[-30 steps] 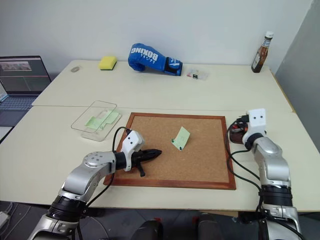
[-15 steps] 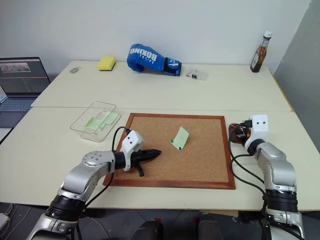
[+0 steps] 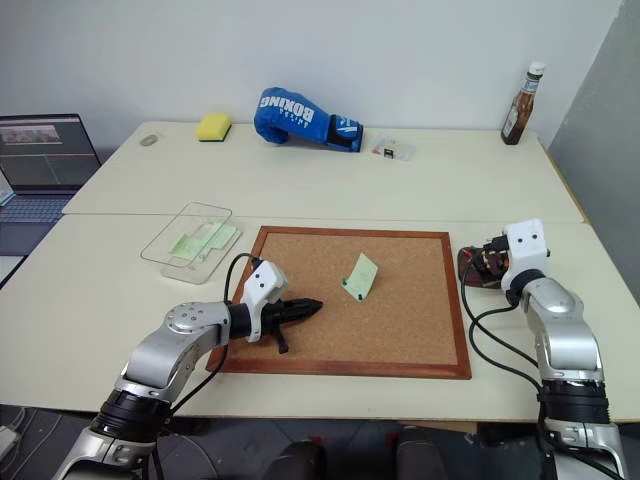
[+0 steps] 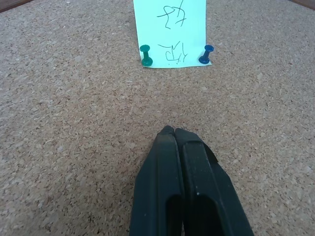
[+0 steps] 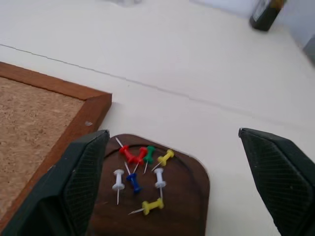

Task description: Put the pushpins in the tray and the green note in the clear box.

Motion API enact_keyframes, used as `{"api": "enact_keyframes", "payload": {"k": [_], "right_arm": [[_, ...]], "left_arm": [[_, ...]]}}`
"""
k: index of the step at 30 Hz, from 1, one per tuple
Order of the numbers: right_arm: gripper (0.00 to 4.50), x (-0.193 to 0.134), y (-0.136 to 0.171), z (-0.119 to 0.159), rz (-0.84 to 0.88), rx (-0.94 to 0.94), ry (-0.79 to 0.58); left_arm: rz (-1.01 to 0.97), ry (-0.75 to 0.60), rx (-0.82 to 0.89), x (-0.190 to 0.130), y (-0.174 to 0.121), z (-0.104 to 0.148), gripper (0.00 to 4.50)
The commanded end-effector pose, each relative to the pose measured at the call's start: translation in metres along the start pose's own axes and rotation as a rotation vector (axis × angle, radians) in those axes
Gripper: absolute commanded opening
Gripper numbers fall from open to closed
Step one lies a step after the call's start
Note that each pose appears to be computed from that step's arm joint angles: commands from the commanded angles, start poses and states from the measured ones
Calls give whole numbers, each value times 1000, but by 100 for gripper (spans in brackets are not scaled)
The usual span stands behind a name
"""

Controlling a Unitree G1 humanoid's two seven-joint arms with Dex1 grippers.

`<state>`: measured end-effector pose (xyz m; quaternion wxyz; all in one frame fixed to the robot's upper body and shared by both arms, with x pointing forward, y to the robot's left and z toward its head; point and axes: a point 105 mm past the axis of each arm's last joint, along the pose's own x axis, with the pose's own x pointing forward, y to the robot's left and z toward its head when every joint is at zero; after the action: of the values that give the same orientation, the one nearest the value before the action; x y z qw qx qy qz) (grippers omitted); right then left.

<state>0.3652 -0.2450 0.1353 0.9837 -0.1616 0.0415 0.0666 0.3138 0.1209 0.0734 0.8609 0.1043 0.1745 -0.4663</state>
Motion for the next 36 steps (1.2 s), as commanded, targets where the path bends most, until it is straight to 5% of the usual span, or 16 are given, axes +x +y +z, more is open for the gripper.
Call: {"api": "enact_keyframes", "payload": {"k": [1,8,15,36], "right_arm": [[434,-11,38,32,224,-7,-161],[434,-55,130,50,747,185,-212],[434,-73,170,51,961,189,-186],[434,-11,214,25,962,139,-160]], "left_arm": [[-5,120,-65,1,-5,-34,0],[10,114,-80,-1,-2,-34,0],[22,97,-109,-3,1,-30,0],[57,67,-137,-8,10,-28,0]]}}
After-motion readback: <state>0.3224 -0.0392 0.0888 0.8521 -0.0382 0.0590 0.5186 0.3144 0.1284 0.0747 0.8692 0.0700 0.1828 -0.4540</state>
